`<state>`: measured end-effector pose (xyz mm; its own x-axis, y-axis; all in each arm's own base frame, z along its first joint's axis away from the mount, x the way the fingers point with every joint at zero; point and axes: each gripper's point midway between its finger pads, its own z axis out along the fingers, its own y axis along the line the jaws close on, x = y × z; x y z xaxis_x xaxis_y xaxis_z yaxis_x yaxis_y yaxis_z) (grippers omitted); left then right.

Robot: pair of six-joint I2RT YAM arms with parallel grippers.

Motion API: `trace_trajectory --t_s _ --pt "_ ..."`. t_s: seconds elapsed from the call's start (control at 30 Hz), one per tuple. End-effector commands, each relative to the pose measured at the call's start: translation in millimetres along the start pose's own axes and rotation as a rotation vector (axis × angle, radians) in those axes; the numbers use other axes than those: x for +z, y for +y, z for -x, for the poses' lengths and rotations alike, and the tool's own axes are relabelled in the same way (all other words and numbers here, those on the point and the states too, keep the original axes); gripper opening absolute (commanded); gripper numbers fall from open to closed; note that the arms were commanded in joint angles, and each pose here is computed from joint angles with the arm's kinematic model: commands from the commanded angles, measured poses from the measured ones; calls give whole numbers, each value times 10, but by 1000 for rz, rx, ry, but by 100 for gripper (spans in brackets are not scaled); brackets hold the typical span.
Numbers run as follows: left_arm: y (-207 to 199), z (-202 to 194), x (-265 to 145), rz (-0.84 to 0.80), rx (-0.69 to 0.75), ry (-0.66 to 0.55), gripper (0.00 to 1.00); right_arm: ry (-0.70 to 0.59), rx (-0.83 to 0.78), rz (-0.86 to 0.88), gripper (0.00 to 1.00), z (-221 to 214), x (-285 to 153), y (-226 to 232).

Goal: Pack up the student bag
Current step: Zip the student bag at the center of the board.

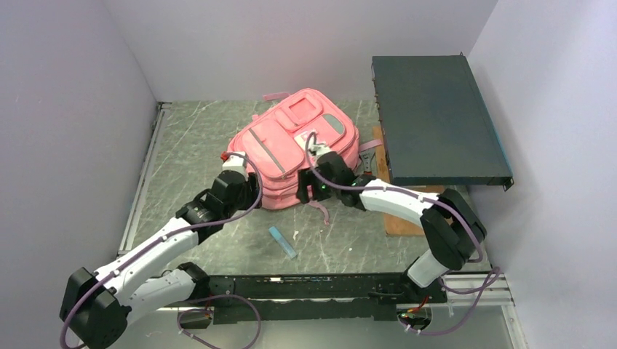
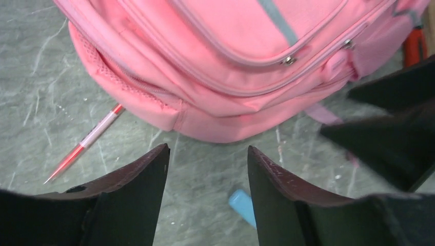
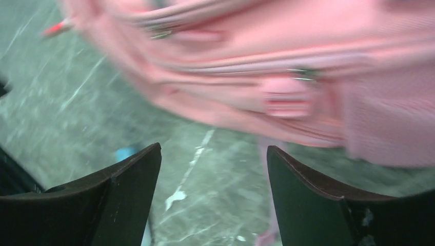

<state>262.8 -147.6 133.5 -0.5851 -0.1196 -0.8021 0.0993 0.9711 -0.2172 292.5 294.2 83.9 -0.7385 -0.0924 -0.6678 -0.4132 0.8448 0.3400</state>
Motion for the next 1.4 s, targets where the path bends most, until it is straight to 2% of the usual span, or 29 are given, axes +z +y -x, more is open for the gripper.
trace_trajectory --t_s 0.0,0.07,0.17,0.3,0.47,0.6,0.83,1.03,1.17,1.37 --pt "-191 326 -175 -112 -76 -50 66 -113 -305 167 79 157 -84 704" --pt "-136 443 -304 -115 -130 -105 75 -176 -445 126 81 265 -75 777" --pt "6 593 -550 -82 -186 -187 82 -244 -626 56 82 422 -48 828" --pt "218 747 -932 -47 -233 -303 86 -298 -853 -51 82 546 29 877" --pt "532 871 -1421 10 -275 -442 88 -274 -1003 -139 81 514 252 904" --pt "678 895 -1691 17 -285 -514 91 -264 -996 -205 78 578 407 961" --pt "709 830 -1768 10 -271 -503 90 -255 -973 -341 74 603 694 874" --pt "665 772 -1713 -14 -269 -487 90 -259 -951 -401 78 589 808 829" --pt "600 738 -1650 -38 -274 -463 90 -261 -961 -316 81 528 773 959" --pt "581 756 -1639 -43 -279 -465 89 -277 -1003 -414 84 674 849 920"
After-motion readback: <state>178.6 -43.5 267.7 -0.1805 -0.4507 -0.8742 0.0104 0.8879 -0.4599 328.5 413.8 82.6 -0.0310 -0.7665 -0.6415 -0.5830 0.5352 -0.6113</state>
